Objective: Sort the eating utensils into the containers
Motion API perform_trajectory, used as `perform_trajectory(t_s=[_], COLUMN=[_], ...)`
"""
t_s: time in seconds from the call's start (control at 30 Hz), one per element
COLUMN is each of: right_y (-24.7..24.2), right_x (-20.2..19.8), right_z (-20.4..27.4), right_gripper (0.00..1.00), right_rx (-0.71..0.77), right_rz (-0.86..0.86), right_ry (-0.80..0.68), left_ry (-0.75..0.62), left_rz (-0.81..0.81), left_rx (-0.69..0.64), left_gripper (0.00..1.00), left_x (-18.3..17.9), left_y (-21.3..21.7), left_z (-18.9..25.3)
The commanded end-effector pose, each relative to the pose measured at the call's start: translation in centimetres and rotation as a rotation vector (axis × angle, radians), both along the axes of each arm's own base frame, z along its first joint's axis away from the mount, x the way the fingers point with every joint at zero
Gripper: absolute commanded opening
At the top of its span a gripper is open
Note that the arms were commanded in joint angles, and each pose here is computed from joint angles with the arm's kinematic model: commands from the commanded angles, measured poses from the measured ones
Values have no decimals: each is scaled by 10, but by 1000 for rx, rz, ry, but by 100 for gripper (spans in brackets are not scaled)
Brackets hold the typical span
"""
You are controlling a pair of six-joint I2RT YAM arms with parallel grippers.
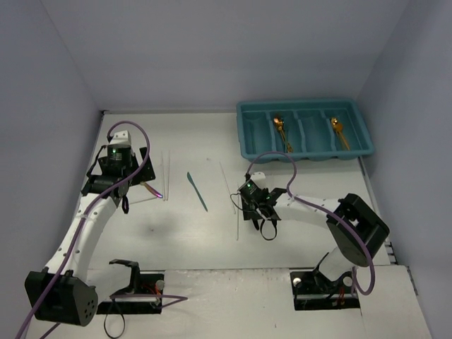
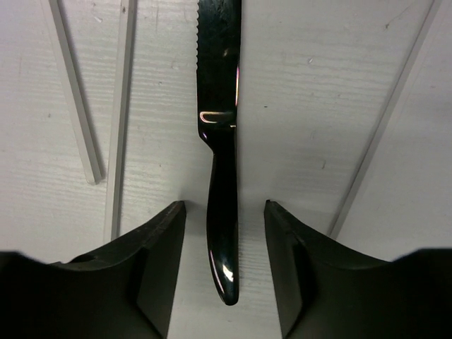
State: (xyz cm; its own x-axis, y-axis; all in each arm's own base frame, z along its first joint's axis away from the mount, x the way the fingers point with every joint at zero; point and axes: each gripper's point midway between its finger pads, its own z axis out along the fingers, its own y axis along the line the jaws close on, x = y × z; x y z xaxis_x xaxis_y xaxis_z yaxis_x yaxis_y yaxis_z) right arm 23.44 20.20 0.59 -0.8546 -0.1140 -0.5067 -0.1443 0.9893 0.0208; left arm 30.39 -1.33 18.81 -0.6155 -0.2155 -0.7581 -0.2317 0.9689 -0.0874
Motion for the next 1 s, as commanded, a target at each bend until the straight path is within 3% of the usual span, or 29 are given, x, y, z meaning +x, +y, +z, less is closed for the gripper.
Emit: perform_trajectory(t_s=[0.0,0.1,0.27,0.4,0.5,0.73,0.97], right_y=[-8,-10,-15,-22,-23,0,6], right_x=[2,1,3,3,6,30,57], right_z=[-14,-23,-30,-38,-37,41,157], right_gripper=[39,27,23,3,0,0,0], right_rx=[-64,-86,-112,-125,-132,-7,125], right_rz=[-38,-41,-54,-60,-55,-4,-6], right_ry=[12,26,35,61,51,-157,-421], left_ry=[-95,-92,-88,-89,-87,-81,-78], left_rz=[9,9,8,8,8,6,8], left_rx=[-9,-9,-9,-10,-9,-9,-9], left_gripper=[94,94,94,94,94,94,94], left_x=[10,10,9,10,10,11,11], left_y=[1,2,1,1,1,1,1], left_z=[28,27,26,26,25,23,22])
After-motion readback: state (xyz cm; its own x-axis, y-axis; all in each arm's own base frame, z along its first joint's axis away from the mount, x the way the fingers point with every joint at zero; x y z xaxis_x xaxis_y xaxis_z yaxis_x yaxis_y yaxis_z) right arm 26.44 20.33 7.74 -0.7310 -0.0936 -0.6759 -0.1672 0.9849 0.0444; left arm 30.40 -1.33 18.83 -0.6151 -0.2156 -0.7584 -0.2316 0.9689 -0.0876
